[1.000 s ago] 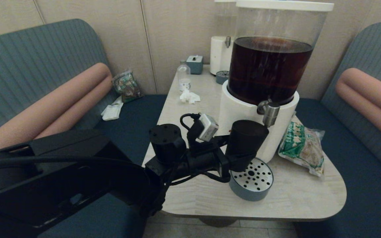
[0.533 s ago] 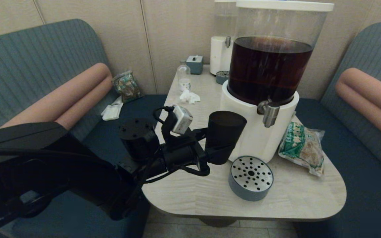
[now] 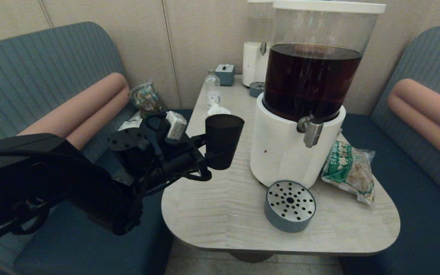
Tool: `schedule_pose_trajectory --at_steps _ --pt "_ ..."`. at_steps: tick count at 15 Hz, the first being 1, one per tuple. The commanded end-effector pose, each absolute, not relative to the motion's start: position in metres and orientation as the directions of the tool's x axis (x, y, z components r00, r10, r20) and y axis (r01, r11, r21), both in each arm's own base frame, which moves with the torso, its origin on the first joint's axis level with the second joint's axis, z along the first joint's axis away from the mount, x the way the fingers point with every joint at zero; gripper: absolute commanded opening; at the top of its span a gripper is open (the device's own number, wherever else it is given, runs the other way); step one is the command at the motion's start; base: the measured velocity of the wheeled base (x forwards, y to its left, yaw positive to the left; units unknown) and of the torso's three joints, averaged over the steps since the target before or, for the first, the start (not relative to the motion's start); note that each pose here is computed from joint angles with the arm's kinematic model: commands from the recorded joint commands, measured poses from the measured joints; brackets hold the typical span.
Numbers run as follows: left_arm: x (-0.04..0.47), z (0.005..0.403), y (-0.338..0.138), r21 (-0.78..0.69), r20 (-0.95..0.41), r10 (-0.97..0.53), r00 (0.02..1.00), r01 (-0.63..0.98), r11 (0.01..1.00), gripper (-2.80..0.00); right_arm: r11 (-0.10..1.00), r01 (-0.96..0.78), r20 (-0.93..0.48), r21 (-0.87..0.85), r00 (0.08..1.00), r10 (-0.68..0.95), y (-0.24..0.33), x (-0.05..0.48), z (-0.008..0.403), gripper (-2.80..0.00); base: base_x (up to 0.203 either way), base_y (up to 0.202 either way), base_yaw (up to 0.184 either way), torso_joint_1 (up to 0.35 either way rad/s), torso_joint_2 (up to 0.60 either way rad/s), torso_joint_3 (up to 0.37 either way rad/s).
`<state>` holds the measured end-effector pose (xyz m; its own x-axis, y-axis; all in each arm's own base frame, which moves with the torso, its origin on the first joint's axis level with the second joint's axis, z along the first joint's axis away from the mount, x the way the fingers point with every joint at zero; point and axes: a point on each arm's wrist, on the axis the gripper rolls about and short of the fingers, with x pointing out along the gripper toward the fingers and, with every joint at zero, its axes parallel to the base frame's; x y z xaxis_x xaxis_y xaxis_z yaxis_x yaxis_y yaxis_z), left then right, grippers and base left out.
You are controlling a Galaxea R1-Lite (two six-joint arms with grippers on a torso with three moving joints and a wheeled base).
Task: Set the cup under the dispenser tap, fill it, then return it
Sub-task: Place the cup next to the water dispenser
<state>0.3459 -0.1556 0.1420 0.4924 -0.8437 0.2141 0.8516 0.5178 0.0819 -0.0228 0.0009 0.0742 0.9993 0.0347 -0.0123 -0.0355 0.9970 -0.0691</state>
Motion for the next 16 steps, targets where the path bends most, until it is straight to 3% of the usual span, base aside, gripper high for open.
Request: schedule_pose_trajectory --at_steps 1,9,16 --pt "0.368 0.126 -0.144 0.027 0.212 -0.819 0.533 0.835 0.550 -2.80 0.997 -0.036 -0.014 -0.070 0.999 0.035 0.001 -0.023 0.074 -2.80 0.000 0.000 0.000 0.000 0.00 0.000" --pt "0.442 0.067 -0.107 0.014 0.208 -0.745 0.634 0.760 0.650 -2.80 0.997 -0.036 -0.014 -0.070 0.999 0.035 0.001 -0.023 0.074 -2.80 0.000 0.000 0.000 0.000 0.00 0.000" --pt "0.458 0.033 -0.107 -0.011 0.183 -0.742 0.645 0.756 0.655 -2.80 0.997 -0.036 -0.014 -0.070 0.999 0.035 0.001 -0.023 0.074 -2.80 0.000 0.000 0.000 0.000 0.00 0.000"
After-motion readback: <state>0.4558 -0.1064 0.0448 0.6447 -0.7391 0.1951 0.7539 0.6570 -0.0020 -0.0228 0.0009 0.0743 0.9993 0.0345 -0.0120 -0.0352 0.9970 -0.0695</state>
